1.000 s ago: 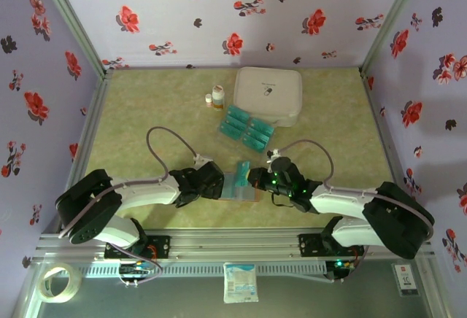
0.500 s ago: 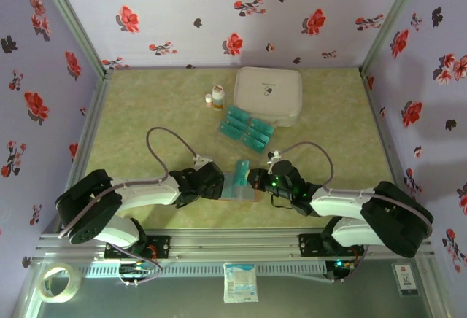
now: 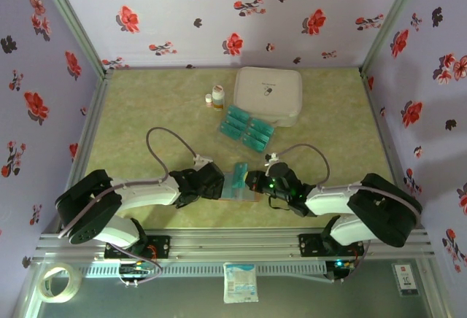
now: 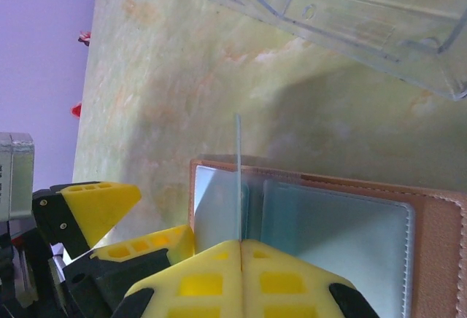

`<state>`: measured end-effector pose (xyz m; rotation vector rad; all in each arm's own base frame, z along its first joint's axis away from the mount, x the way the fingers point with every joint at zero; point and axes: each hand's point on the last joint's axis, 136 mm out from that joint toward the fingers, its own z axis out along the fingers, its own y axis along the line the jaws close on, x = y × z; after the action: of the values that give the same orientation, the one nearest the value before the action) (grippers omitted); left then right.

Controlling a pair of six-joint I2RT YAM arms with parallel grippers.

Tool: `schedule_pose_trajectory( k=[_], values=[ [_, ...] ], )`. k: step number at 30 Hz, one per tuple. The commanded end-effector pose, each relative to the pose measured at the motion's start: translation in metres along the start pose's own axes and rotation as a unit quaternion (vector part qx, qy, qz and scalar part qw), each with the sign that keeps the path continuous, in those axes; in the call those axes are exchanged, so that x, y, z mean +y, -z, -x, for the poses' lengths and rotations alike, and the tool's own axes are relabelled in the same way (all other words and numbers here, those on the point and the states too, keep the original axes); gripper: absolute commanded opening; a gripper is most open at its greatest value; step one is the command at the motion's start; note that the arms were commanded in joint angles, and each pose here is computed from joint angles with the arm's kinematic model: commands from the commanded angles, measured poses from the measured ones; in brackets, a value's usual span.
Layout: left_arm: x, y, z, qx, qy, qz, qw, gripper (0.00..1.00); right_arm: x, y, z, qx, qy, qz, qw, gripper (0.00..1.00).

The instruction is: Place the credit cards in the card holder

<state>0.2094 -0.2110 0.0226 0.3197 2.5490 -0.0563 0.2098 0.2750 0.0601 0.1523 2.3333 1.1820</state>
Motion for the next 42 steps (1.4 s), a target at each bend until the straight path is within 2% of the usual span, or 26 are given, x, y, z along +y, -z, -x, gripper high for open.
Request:
schedule_pose_trajectory(
  k=[1, 42],
  values=[
    [0.013, 0.000, -0.015, 0.017, -0.011, 0.025, 0.999, 1.00, -0.001, -0.001, 0.000, -0.010, -0.005, 0.003, 1.000, 0.00],
    [0.014, 0.000, -0.016, 0.016, -0.011, 0.025, 0.999, 1.00, -0.024, 0.005, -0.032, 0.019, -0.009, -0.028, 0.999, 0.00]
  ],
)
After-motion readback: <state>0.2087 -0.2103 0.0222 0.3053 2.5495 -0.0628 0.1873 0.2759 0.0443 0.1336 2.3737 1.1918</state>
